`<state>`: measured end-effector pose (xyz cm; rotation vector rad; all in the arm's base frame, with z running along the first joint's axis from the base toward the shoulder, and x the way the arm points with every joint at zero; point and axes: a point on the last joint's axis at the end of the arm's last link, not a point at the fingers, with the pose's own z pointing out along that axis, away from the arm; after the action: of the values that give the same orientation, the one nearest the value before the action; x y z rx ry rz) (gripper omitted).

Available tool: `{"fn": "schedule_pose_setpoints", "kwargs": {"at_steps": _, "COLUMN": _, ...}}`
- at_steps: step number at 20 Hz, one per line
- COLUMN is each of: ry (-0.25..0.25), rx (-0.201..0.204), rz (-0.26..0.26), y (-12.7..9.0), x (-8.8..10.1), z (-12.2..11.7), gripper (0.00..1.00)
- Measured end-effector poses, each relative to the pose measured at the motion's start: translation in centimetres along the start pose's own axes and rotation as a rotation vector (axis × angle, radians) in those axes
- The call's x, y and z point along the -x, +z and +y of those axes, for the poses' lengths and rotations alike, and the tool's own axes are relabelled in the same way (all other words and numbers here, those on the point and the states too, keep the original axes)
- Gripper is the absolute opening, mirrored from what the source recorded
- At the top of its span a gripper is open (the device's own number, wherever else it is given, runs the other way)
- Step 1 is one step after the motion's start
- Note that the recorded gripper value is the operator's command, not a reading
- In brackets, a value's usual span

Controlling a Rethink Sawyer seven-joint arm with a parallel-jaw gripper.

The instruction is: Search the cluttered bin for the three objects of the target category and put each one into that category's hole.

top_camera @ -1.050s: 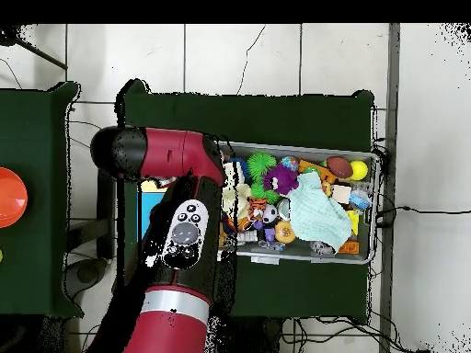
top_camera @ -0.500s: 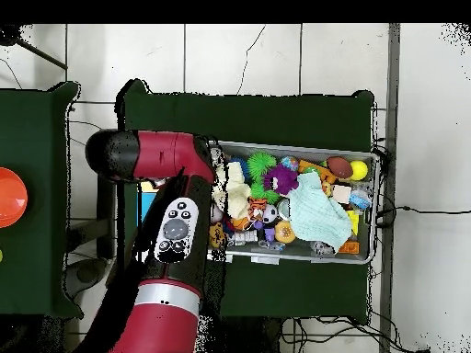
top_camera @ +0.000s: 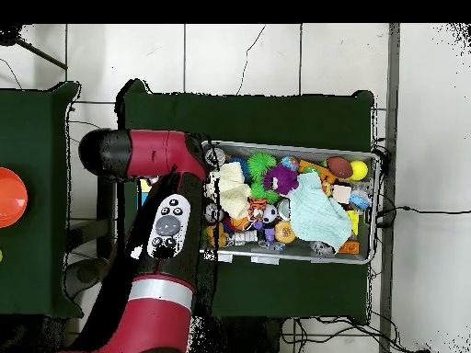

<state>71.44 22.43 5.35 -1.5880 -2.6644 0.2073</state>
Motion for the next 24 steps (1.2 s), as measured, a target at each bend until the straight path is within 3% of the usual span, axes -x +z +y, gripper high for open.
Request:
{"fn": "schedule_pose_setpoints", "kwargs": {"at_steps": 11, "ry": 0.002, "rx": 0.036, "rz": -0.034, "y": 3.1, "x": 0.7, "z": 0.3, "gripper": 0.00}}
{"fn": "schedule_pose_setpoints", "kwargs": {"at_steps": 24, "ry": 0.003, "rx": 0.040, "rz": -0.034, "y": 3.1, "x": 0.7, "z": 0.3, "gripper": 0.00}}
